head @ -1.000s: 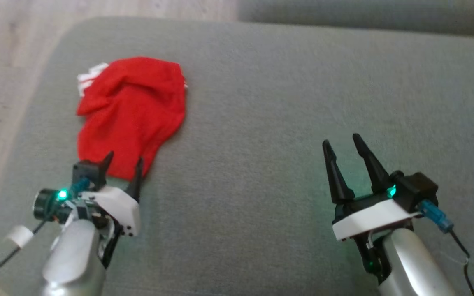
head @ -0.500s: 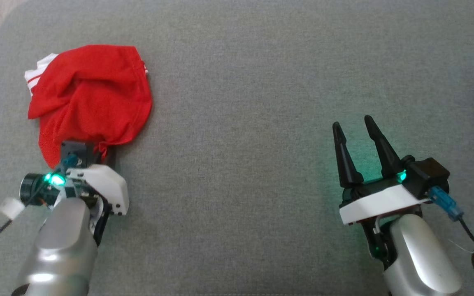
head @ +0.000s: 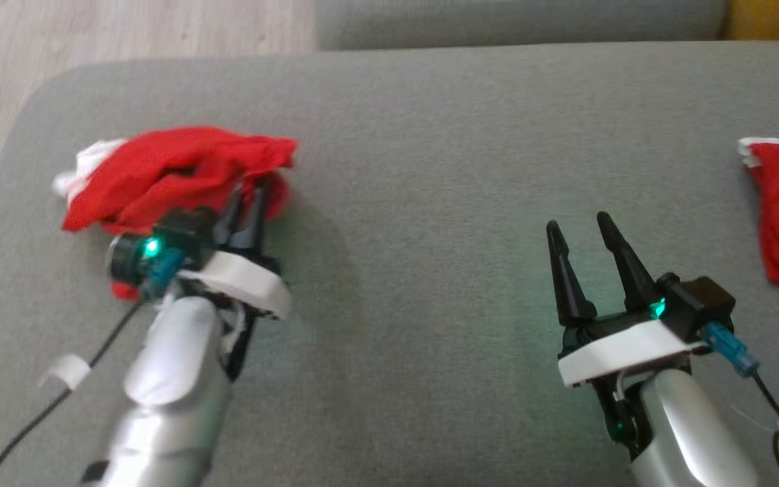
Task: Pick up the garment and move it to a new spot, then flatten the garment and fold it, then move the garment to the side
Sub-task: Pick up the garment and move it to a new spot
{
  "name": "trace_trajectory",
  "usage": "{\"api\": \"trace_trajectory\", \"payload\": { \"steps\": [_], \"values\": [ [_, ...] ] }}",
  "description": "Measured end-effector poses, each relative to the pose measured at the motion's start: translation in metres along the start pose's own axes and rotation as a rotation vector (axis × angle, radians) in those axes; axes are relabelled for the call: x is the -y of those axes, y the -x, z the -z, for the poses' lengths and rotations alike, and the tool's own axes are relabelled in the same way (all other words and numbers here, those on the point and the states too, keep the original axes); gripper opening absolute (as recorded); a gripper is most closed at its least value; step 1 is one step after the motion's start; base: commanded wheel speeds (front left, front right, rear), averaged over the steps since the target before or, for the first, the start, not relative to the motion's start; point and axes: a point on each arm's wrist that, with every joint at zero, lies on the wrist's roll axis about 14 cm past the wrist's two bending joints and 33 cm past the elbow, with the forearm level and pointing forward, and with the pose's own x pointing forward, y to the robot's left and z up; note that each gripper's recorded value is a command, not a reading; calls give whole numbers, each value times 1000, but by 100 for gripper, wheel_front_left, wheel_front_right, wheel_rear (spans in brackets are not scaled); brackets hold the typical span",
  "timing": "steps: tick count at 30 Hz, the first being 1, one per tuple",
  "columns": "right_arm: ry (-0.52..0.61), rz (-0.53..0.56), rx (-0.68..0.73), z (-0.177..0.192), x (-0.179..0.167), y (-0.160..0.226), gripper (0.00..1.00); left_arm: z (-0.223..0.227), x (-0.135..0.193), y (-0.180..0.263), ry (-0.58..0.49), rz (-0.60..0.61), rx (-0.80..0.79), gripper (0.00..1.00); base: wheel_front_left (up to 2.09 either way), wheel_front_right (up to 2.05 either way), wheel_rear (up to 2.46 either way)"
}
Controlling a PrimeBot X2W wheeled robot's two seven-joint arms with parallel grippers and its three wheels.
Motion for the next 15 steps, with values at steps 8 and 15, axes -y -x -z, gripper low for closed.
{"api": "trace_trajectory", "payload": {
  "steps": [8, 15],
  "values": [
    [-14, 97, 28, -11, 26, 28, 100, -41, 112, -8, 58, 291, 144, 0, 0, 0, 0],
    [-22, 216, 46, -17, 60, 53, 100, -83, 217, -6, 174, 548, 232, 0, 0, 0, 0]
  ]
}}
